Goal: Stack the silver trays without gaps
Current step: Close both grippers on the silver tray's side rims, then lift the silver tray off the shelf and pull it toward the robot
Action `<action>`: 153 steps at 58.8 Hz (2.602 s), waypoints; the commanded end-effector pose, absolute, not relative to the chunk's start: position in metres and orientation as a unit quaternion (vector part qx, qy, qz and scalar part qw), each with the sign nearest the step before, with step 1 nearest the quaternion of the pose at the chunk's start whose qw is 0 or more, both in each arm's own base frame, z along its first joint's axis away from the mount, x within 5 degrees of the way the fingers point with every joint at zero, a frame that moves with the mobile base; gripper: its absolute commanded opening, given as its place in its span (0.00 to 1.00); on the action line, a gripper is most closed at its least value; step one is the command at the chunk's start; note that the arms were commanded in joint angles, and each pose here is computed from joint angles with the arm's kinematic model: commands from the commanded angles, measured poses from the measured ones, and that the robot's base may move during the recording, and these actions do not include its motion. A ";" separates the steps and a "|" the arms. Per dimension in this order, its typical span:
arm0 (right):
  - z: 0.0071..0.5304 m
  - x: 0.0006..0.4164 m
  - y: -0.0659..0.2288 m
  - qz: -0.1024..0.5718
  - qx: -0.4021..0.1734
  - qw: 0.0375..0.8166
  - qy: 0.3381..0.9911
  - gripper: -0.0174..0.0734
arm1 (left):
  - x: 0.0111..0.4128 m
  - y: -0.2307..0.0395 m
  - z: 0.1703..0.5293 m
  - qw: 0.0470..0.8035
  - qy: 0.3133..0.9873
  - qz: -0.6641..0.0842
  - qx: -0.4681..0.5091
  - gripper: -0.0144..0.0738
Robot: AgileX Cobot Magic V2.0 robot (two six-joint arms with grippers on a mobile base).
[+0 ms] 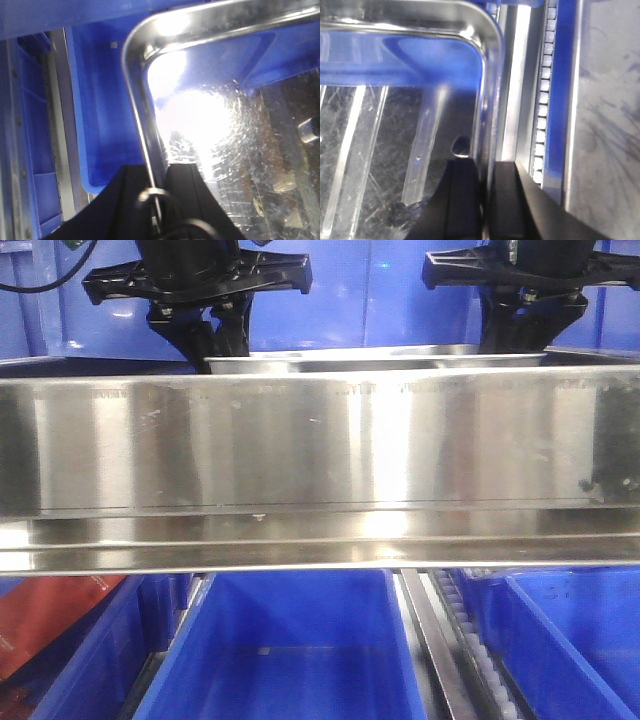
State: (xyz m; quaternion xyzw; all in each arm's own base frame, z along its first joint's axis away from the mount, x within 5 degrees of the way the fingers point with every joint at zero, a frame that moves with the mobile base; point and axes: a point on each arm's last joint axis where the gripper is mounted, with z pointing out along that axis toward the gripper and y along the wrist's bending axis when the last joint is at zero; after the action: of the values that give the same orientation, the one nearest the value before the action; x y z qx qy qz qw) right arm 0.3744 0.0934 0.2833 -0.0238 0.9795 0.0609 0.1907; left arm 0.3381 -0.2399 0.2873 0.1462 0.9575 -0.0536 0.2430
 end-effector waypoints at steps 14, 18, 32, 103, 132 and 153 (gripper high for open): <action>0.298 0.365 0.093 0.062 -0.037 0.202 0.977 0.10 | 0.331 -0.243 0.308 0.266 0.949 -0.080 0.149 0.16; 0.305 0.362 0.092 0.064 -0.037 0.210 0.975 0.10 | 0.329 -0.241 0.315 0.271 0.948 -0.083 0.148 0.16; 0.332 0.346 0.088 0.070 -0.038 0.238 0.968 0.10 | 0.321 -0.234 0.347 0.288 0.943 -0.091 0.142 0.16; 0.460 0.312 0.078 0.141 -0.025 0.605 0.783 0.10 | 0.304 -0.216 0.467 0.592 0.771 -0.171 0.163 0.16; 0.466 0.313 0.078 0.146 -0.023 0.631 0.761 0.10 | 0.304 -0.220 0.476 0.627 0.736 -0.195 0.167 0.16; 0.466 0.313 0.078 0.146 -0.023 0.631 0.761 0.10 | 0.304 -0.220 0.477 0.628 0.735 -0.196 0.167 0.16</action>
State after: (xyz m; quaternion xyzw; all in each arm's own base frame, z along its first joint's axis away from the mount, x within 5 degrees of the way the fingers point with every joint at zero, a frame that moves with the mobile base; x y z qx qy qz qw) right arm 0.3176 0.0730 0.4536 -0.0235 0.7902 0.1214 0.6003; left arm 0.3126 -0.2119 0.4621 0.1619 0.7700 -0.1523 0.5981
